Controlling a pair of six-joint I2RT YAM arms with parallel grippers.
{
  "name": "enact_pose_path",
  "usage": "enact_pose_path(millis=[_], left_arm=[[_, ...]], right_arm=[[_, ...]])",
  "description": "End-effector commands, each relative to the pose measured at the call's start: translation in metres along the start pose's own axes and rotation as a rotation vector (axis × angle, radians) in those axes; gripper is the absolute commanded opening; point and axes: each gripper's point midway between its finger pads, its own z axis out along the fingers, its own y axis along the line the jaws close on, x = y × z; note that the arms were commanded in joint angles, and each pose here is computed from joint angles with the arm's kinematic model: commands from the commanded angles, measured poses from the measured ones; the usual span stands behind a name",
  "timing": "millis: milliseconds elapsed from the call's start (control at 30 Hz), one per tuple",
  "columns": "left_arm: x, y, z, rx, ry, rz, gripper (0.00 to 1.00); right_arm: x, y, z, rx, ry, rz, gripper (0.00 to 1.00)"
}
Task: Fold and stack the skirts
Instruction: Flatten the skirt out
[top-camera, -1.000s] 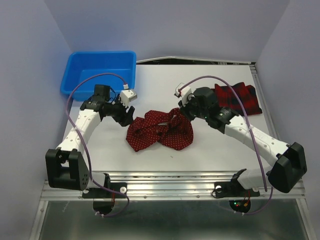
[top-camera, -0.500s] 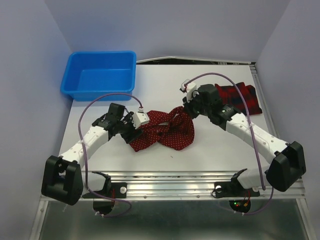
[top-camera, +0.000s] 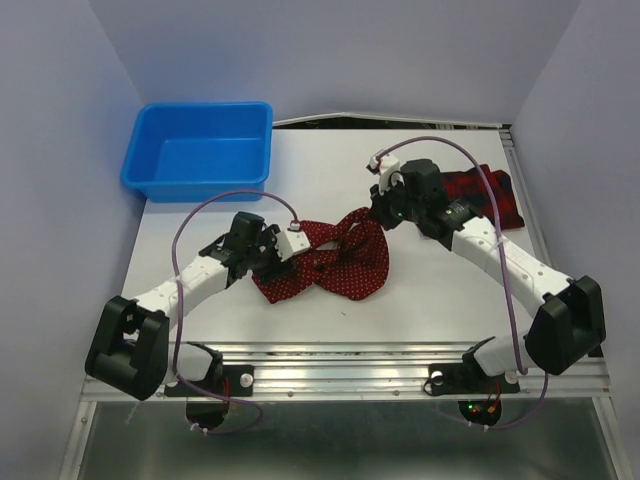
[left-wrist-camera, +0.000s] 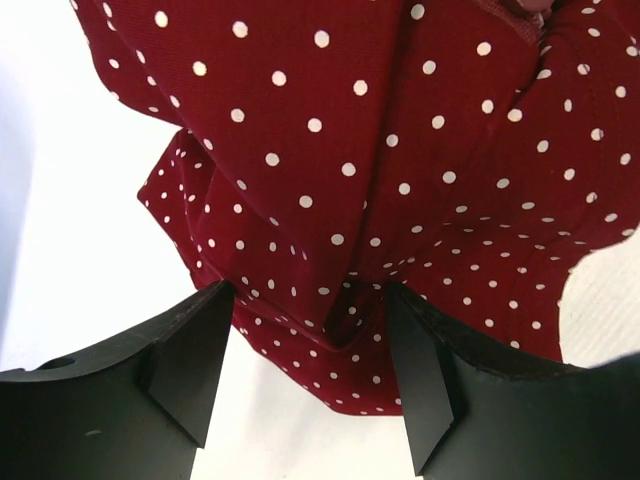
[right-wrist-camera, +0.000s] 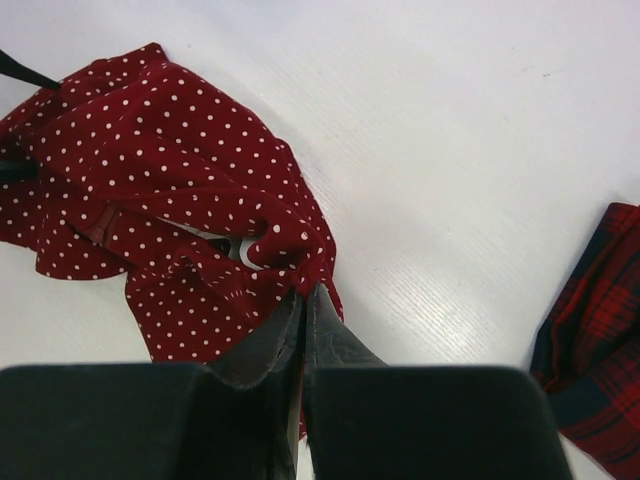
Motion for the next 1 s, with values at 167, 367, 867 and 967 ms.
enact_pose_path(millis=[167,367,867,967], left_arm=[[-0.001,-0.007,0.001,-0.005,-0.043,0.054,0.76],[0.002,-0.012,0.000,-0.018,-0.048,0.083,0.77],[-0.038,0.044,-0.034,-0.220,-0.113,-0.035,0.19],[-0.052,0.048,-0.047,-0.204,-0.141,-0.049,0.15]], right_arm=[[-0.038,-0.008,-0.008,-0.002,-0.087,0.033,0.01],[-0.039,-0.007,-0.004,-0.012,-0.083,0.037,0.01],[-0.040,-0.028,-0.021,0.032,-0.093,0.046,0.01],[-0.042,-0.031,-0.027,0.037,-0.103,0.049,0.01]])
